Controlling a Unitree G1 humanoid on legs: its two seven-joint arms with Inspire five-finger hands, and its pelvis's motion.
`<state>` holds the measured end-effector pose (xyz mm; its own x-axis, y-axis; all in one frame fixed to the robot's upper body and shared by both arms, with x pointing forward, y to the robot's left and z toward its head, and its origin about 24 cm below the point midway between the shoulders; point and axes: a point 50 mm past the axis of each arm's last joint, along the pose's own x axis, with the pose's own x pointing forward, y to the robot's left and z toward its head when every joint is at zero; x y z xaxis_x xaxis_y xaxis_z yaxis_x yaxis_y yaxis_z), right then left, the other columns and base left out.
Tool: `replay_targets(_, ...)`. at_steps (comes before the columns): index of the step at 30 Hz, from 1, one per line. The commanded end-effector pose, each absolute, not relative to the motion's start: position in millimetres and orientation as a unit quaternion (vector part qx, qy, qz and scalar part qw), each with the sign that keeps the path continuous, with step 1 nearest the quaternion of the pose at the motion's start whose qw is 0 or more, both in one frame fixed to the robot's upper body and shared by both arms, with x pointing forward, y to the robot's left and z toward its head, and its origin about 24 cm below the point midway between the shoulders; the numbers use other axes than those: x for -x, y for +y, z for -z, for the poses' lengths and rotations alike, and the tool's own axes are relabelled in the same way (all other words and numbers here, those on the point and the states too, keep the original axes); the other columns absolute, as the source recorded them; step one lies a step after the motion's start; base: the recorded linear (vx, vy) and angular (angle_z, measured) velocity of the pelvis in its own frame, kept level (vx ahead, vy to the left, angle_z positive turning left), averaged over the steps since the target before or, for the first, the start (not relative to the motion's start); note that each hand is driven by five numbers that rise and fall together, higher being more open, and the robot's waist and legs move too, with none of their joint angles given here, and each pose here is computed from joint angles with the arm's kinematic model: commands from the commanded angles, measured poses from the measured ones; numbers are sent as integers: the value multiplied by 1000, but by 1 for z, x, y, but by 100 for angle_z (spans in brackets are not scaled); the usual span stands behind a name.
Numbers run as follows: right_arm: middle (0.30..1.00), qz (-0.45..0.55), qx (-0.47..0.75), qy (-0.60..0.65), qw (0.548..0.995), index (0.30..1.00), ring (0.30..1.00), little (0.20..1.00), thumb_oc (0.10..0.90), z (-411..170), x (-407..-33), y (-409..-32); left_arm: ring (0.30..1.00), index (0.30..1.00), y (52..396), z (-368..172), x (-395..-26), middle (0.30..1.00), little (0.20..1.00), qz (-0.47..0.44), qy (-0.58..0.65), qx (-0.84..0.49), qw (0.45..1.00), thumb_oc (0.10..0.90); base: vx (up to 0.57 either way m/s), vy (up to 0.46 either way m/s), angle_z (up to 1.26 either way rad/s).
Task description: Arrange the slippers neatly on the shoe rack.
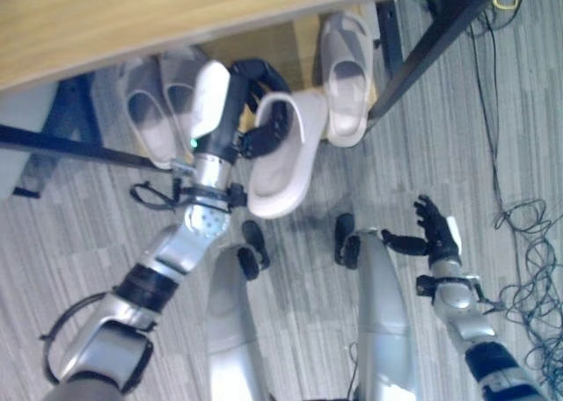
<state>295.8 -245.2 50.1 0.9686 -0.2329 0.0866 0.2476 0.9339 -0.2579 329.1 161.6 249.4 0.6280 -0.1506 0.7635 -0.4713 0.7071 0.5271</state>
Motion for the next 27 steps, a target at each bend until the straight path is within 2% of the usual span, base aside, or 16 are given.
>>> replay_targets(1,900,131,115,-107,979,900,900,900,800,-73,-284,-248,300,300,164,-311,-316,300,300,-182,-534,-345,750,400,135,23,-8)
replay_targets(7,900,93,121,-167,974,900,900,900,800,-101,-279,-240,300,300,180,-356,-319,300,300,-257,-552,-384,694,400,182,21,-3)
replay_targets(13,900,67,134,-157,976,900,900,900,800,-96,-258,-241,300,300,195,-347,-330,300,300,-277,-517,-418,694,400,189,45,-1)
replay_targets(27,900,22,167,-178,969,900,900,900,800,-111,-244,-239,300,300,171,-346,-353,300,300,-241,-492,-459,699,400,47,23,-3)
